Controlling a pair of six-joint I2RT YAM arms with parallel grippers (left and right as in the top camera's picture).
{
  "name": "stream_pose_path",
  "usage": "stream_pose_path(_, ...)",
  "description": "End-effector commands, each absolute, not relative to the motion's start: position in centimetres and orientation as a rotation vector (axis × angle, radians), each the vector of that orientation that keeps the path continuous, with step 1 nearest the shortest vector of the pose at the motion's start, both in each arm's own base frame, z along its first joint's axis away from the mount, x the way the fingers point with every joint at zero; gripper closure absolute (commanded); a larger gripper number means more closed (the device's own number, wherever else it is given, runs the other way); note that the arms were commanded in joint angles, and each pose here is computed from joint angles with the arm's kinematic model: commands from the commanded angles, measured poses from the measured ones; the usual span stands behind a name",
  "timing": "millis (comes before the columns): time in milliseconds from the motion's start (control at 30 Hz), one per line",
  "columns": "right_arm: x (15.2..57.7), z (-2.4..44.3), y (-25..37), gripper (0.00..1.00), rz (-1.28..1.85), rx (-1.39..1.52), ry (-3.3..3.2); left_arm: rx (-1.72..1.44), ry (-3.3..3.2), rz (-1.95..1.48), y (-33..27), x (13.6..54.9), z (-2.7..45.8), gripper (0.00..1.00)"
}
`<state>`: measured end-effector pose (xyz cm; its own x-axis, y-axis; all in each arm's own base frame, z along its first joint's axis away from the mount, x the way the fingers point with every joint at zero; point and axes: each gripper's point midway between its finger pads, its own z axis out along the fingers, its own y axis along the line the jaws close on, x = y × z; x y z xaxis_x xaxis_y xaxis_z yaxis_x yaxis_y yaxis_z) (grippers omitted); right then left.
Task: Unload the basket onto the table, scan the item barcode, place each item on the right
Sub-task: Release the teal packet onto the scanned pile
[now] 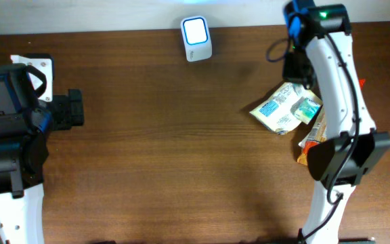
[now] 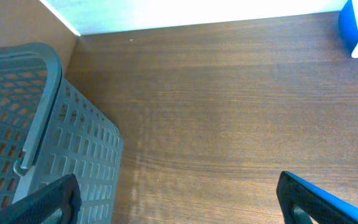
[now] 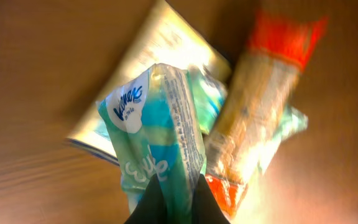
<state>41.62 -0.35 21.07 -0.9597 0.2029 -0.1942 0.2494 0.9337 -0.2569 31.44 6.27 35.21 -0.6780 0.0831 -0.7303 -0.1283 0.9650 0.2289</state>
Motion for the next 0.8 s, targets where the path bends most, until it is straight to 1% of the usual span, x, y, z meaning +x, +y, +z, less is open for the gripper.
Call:
stream_pose_path(0, 38.7, 15.9, -3.9, 0.94, -0.488, 0.609, 3.069, -0.051, 2.283, 0.329, 6.4, 31.3, 35.5, 0.01)
stream_pose_path(67, 37.6, 14.5, -4.2, 0.75, -0.51, 0.605, 3.125, -0.051, 2.283, 0.329, 6.4, 31.3, 35.5, 0.01)
stream_pose_path(167, 37.5, 14.4, -2.6, 0.57, -0.386, 0.434, 3.2, -0.051, 2.283, 0.329, 6.4, 31.3, 35.5, 0.01)
stream_pose_path(200, 37.6, 14.8, -1.8, 0.46, -0.33, 0.382, 3.206, -0.051, 2.283, 0.329, 6.4, 31.3, 35.5, 0.01)
stream_pose_path(233, 37.8, 16.0, -0.6, 0.45, -0.242, 0.306, 3.195, -0.051, 2.283, 0.329, 6.4, 31.3, 35.5, 0.01)
stream_pose_path(267, 38.1, 17.4, 0.8, 0.4, -0.13, 0.211, 3.171, -0.051, 2.283, 0.329, 6.4, 31.3, 35.5, 0.01)
stream_pose_path(300, 38.2, 19.8, 2.8, 0.3, -0.005, 0.081, 3.112, -0.051, 2.283, 0.329, 6.4, 31.3, 35.5, 0.01)
stream_pose_path(333, 38.2, 21.8, 3.9, 0.25, 0.052, 0.009, 3.053, -0.051, 2.283, 0.329, 6.4, 31.3, 35.5, 0.01)
stream_pose_path(367, 38.0, 24.8, 5.3, 0.24, 0.103, -0.053, 2.959, -0.051, 2.283, 0.329, 6.4, 31.3, 35.5, 0.01)
stream_pose_path(400, 37.3, 28.2, 6.8, 0.16, 0.146, -0.107, 2.853, -0.051, 2.283, 0.329, 6.4, 31.3, 35.5, 0.01)
stream_pose_path(433, 36.3, 30.7, 8.0, 0.0, 0.181, -0.151, 2.778, -0.051, 2.283, 0.329, 6.4, 31.3, 35.5, 0.01)
stream_pose_path(467, 35.3, 32.6, 8.9, 0.01, 0.204, -0.19, 2.718, -0.051, 2.283, 0.329, 6.4, 31.3, 35.5, 0.01)
stream_pose_path(533, 31.9, 36.6, 11.0, 0.01, 0.248, -0.296, 2.59, -0.051, 2.283, 0.329, 6.4, 31.3, 35.5, 0.01)
stream_pose_path(600, 30.5, 38.0, 11.3, 0.01, 0.236, -0.327, 2.539, -0.051, 2.283, 0.329, 6.4, 31.3, 35.5, 0.01)
stream_pose_path(633, 30.2, 38.7, 10.5, 0.01, 0.191, -0.309, 2.514, -0.051, 2.283, 0.329, 6.4, 31.3, 35.5, 0.01)
stream_pose_path(767, 27.8, 41.4, 9.3, 0.01, 0.191, -0.293, 2.421, -0.051, 2.283, 0.329, 6.4, 31.3, 35.5, 0.01)
